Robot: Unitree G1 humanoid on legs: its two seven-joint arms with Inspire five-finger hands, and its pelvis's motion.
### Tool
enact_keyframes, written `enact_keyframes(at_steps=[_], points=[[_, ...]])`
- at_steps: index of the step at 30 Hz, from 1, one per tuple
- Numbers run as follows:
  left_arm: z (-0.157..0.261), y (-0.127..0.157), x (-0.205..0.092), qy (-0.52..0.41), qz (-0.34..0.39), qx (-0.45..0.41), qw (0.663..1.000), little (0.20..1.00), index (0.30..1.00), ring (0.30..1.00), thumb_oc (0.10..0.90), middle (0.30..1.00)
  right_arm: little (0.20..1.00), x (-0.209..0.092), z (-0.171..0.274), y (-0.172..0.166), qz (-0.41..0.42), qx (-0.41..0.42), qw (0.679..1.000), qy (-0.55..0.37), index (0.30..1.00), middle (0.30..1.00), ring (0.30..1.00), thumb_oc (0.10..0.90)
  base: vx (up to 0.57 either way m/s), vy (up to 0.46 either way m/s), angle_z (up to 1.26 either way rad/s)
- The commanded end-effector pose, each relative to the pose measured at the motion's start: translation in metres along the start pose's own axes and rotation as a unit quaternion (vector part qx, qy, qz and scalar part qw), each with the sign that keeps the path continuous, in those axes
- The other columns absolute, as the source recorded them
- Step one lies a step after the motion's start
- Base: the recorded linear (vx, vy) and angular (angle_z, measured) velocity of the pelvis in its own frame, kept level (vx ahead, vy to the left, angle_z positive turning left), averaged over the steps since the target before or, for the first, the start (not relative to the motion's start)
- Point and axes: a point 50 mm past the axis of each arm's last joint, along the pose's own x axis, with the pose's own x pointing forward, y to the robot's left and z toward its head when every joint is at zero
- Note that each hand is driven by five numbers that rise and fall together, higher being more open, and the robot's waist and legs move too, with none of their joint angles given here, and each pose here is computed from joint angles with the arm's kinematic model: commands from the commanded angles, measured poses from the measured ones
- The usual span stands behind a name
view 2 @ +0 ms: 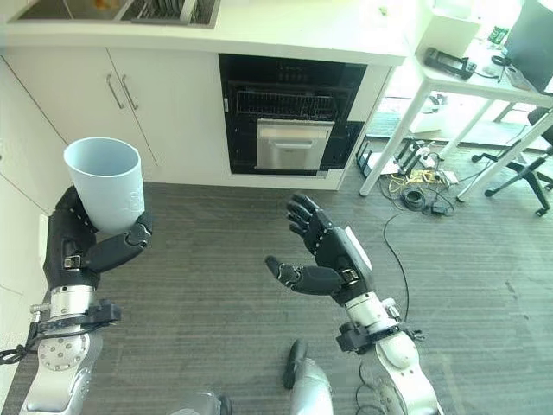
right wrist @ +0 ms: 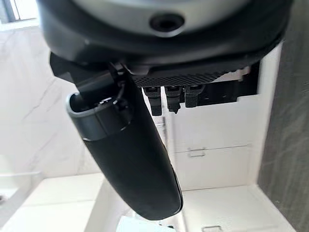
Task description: Place the dishes in the dishwasher.
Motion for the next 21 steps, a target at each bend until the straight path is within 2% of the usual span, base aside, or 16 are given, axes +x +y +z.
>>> enact_keyframes(at_steps=[1, 7, 12, 21], points=[[0.057, -0.009, 0.017, -0.164, -0.036, -0.041, 0.985, 0.3, 0.3, 0.3, 0.4, 0.3, 0.9, 0.004, 0.043, -0.008, -0.015, -0.004, 0.994, -0.11, 0.9, 0.9, 0.9, 0.8, 0.29, -0.255, 0.07], [0.057, -0.009, 0.011, -0.16, -0.037, -0.048, 0.985, 0.3, 0.3, 0.3, 0.4, 0.3, 0.9, -0.006, 0.041, -0.015, -0.015, -0.01, 0.995, -0.095, 0.9, 0.9, 0.9, 0.8, 0.21, -0.2, -0.12], [0.052, -0.011, 0.009, -0.149, -0.033, -0.098, 0.983, 0.3, 0.3, 0.3, 0.4, 0.3, 0.9, -0.006, 0.039, -0.019, -0.017, -0.025, 0.996, -0.084, 0.9, 0.9, 0.9, 0.8, 0.14, -0.126, -0.2], [0.054, -0.014, 0.005, -0.17, -0.025, -0.085, 0.981, 0.3, 0.3, 0.3, 0.4, 0.3, 0.9, 0.004, 0.043, -0.012, 0.002, -0.04, 0.994, -0.099, 0.9, 0.9, 0.9, 0.8, 0.15, 0.167, -0.05]])
